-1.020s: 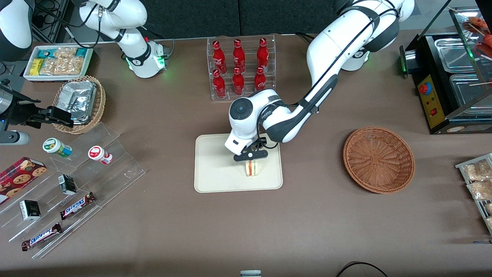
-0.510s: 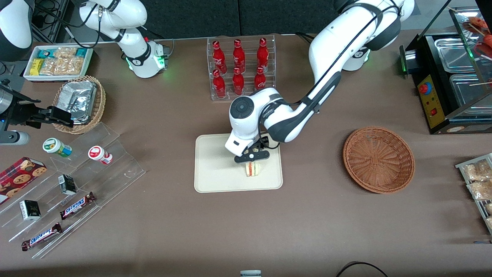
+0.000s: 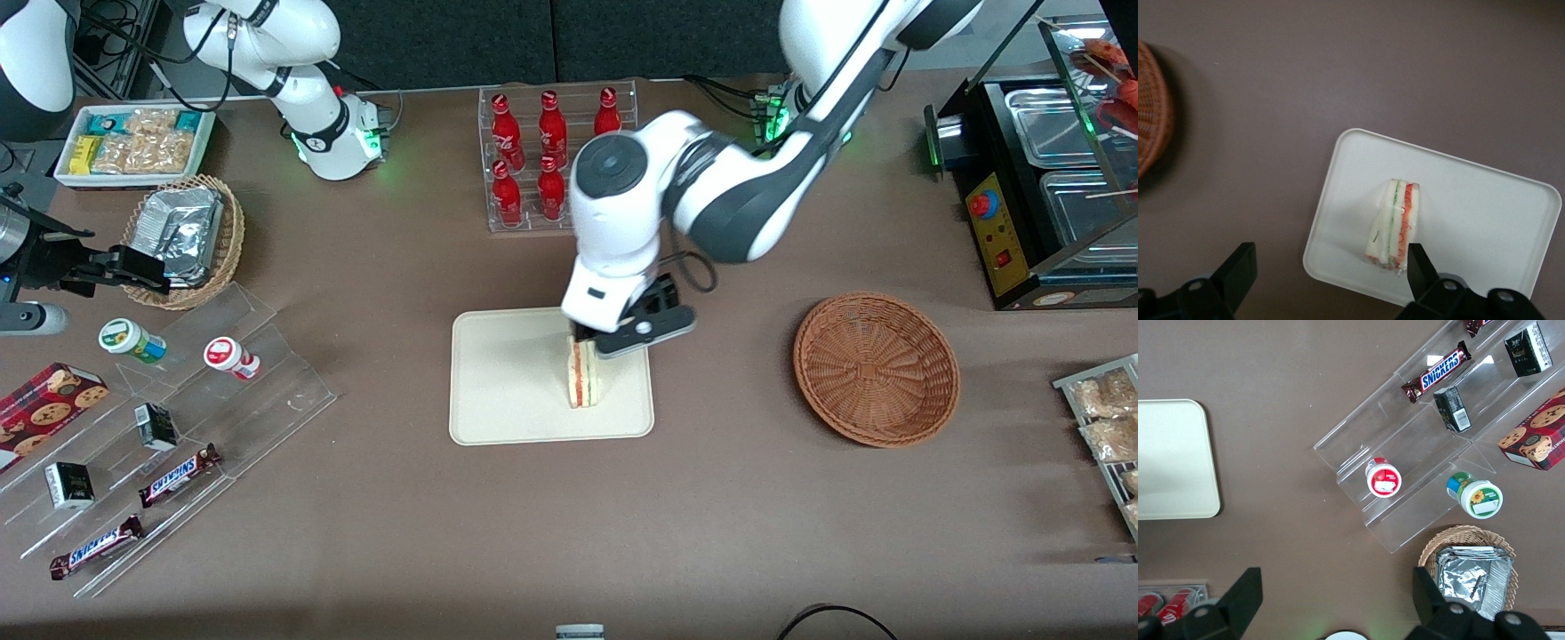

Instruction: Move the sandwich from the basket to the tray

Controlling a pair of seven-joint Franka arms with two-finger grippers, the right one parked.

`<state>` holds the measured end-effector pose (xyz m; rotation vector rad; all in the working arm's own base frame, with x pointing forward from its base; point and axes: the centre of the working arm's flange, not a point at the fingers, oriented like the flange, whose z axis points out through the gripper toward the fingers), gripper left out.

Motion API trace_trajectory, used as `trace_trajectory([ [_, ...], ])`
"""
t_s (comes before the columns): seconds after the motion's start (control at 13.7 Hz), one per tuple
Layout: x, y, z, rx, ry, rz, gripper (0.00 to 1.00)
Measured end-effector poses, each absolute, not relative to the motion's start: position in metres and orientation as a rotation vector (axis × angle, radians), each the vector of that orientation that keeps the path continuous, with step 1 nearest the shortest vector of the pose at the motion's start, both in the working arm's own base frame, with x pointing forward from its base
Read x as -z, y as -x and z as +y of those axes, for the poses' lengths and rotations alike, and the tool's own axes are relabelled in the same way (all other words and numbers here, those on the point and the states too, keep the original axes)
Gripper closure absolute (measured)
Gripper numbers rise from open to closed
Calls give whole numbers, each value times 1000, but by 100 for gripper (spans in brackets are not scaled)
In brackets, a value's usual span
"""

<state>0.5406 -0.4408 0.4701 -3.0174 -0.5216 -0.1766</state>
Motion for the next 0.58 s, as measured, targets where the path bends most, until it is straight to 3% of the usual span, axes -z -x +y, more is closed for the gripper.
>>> trace_trajectory([
  [0.58, -563, -563, -310, 107, 2919, -741, 0],
])
